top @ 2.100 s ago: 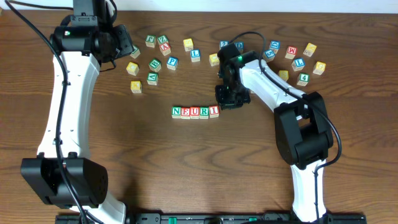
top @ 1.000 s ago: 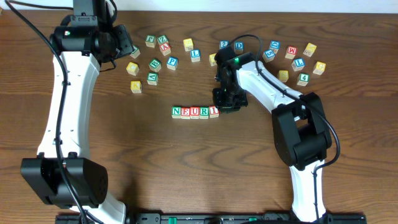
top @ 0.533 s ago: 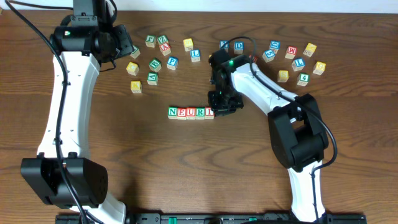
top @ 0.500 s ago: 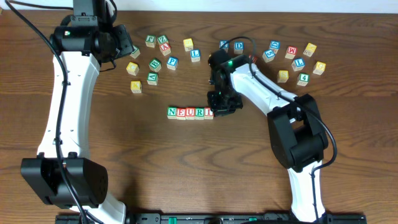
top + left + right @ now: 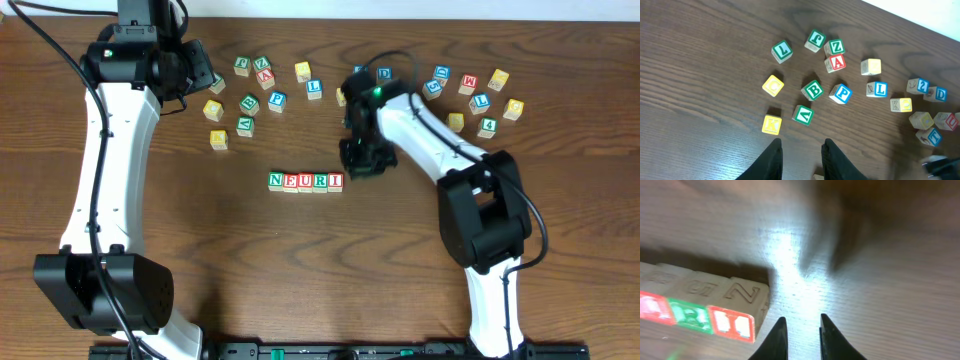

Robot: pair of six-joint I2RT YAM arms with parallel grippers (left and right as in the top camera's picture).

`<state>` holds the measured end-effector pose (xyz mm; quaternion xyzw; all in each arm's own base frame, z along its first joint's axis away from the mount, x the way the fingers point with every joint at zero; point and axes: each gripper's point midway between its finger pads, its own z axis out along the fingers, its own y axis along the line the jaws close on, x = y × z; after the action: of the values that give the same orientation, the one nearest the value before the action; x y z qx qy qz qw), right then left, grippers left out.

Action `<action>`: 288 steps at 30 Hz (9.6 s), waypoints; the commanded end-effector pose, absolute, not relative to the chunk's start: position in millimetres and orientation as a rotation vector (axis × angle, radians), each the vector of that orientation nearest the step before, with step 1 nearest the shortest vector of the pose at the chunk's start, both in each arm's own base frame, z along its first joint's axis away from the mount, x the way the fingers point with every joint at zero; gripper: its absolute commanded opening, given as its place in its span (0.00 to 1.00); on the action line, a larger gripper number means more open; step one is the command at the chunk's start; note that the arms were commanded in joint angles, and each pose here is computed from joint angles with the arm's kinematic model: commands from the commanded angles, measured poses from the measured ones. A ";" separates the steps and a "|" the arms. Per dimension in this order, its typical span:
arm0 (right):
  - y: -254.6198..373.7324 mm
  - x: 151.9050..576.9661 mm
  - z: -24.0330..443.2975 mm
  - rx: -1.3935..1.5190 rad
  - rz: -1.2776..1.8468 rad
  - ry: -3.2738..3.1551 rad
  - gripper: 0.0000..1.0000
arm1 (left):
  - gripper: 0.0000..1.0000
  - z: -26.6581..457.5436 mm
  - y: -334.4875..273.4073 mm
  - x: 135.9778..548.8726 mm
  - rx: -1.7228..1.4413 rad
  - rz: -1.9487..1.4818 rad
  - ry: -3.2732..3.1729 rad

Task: Spell out NEURIPS
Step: 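Lift both grippers and move them over the block cluster, then grasp the blue P block at the back with the left gripper, then carry the blue P block forward with the left gripper toward the row, then lower the P block right of I and open the left gripper, then retract the left arm to the left side, then move the right gripper to the yellow S block and grasp it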

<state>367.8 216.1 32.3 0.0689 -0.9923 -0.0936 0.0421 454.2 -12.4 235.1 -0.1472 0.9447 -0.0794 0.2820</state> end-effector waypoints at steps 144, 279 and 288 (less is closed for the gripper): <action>26.5 477.9 169.5 -0.235 -0.111 -3.383 0.87 | 0.27 154.5 -255.0 369.0 0.117 -0.144 2.884; 99.0 483.0 173.6 -0.136 -0.186 -3.435 0.85 | 0.49 249.7 37.4 397.5 -0.554 0.032 2.394; 120.1 487.8 176.7 -0.124 -0.219 -3.469 0.83 | 0.49 247.4 37.3 397.5 -0.556 0.033 2.401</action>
<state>489.0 113.1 172.8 -0.0285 -0.9846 -0.0626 -0.1608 396.8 33.5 239.4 -0.2166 0.9210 0.0061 0.3237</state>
